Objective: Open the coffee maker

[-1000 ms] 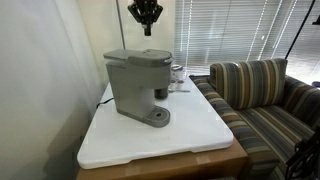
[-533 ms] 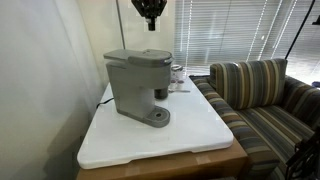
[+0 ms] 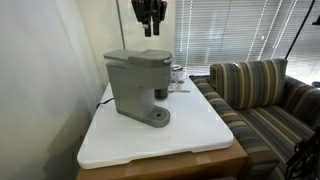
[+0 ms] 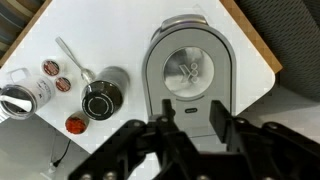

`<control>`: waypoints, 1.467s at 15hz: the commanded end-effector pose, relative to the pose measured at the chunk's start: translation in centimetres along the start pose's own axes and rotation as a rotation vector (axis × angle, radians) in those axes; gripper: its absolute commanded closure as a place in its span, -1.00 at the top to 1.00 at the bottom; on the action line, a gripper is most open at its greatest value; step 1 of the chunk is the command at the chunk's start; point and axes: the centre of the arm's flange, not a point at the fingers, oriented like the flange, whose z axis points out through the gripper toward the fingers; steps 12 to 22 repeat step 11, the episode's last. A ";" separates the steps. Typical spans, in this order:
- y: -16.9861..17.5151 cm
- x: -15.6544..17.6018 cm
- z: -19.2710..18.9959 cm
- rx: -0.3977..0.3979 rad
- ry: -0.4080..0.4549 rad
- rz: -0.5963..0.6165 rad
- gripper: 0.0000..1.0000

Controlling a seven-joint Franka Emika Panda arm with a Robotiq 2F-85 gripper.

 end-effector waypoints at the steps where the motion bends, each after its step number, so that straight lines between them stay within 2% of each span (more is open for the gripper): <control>1: -0.1 -3.5 0.2 0.015 0.017 -0.070 0.50; 4: -0.5 -4.1 0.4 0.030 0.001 -0.108 0.94; 5: -0.6 -4.3 0.4 0.036 -0.002 -0.127 0.98; 8: -0.8 -4.7 0.3 0.092 -0.010 -0.203 1.00; 9: -1.4 -2.8 0.3 0.046 -0.020 -0.154 1.00; 11: -1.6 -2.9 0.3 0.067 -0.020 -0.181 1.00; 22: -1.6 -2.9 0.3 0.067 -0.020 -0.181 1.00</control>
